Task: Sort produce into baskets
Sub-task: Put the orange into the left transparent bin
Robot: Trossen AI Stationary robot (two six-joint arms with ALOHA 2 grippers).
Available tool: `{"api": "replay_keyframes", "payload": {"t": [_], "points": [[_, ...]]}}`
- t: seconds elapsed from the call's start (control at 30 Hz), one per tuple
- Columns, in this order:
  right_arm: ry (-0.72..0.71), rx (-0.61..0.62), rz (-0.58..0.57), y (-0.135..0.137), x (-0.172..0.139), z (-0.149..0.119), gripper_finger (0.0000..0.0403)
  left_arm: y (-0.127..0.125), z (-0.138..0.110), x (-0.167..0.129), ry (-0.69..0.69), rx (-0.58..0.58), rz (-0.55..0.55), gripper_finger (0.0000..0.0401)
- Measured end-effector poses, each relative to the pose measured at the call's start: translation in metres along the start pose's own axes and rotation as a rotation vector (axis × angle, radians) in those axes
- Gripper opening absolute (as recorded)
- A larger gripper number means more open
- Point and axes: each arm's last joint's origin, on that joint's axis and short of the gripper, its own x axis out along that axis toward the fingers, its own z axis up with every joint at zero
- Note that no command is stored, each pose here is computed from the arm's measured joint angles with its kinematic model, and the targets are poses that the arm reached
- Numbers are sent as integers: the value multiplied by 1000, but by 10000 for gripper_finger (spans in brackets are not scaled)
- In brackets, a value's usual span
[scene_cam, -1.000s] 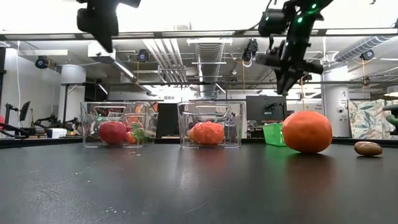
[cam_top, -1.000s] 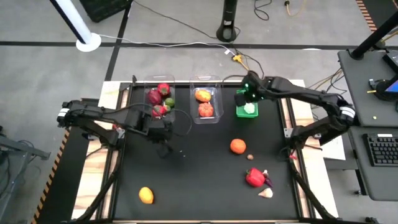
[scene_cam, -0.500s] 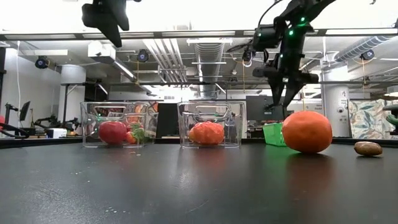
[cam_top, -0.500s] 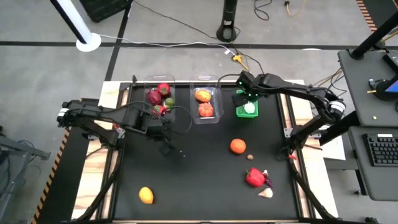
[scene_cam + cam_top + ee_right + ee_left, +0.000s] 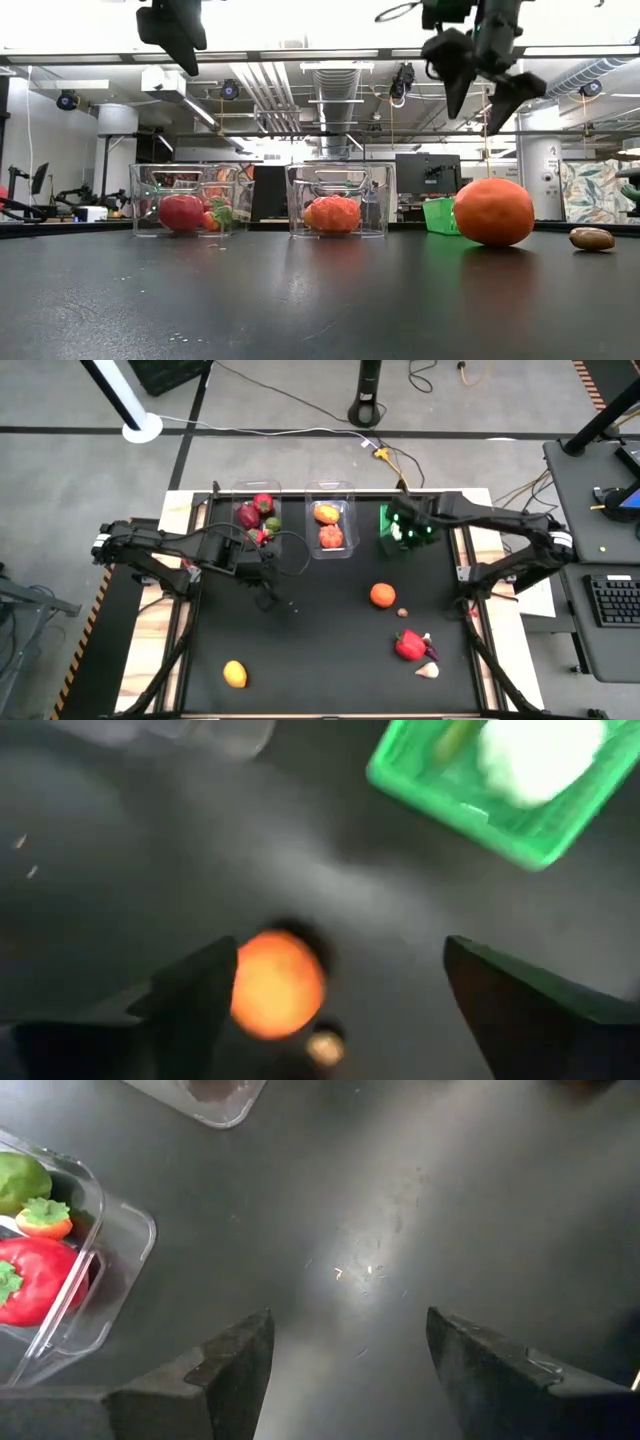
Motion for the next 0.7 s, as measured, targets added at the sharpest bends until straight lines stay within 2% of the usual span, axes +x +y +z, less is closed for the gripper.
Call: {"api": "replay_keyframes", "payload": {"t": [0.1,0.23,0.47,0.53,0.63,0.7], "points": [[27,0,5,16,5,-18,370,0,0,0,-1,6,2,244],[63,-6,-30,34,21,-36,373,1,0,0,-15,9,19,244],[148,-49,-126,52,57,-50,373,0,1,-2,-22,8,15,244],[164,-128,-122,58,66,-53,374,0,3,-5,-32,7,8,244],[184,-356,-105,65,74,-58,374,0,6,-15,-61,24,-14,242],[214,-451,-88,66,77,-59,374,0,9,-25,-88,45,-34,238]]}}
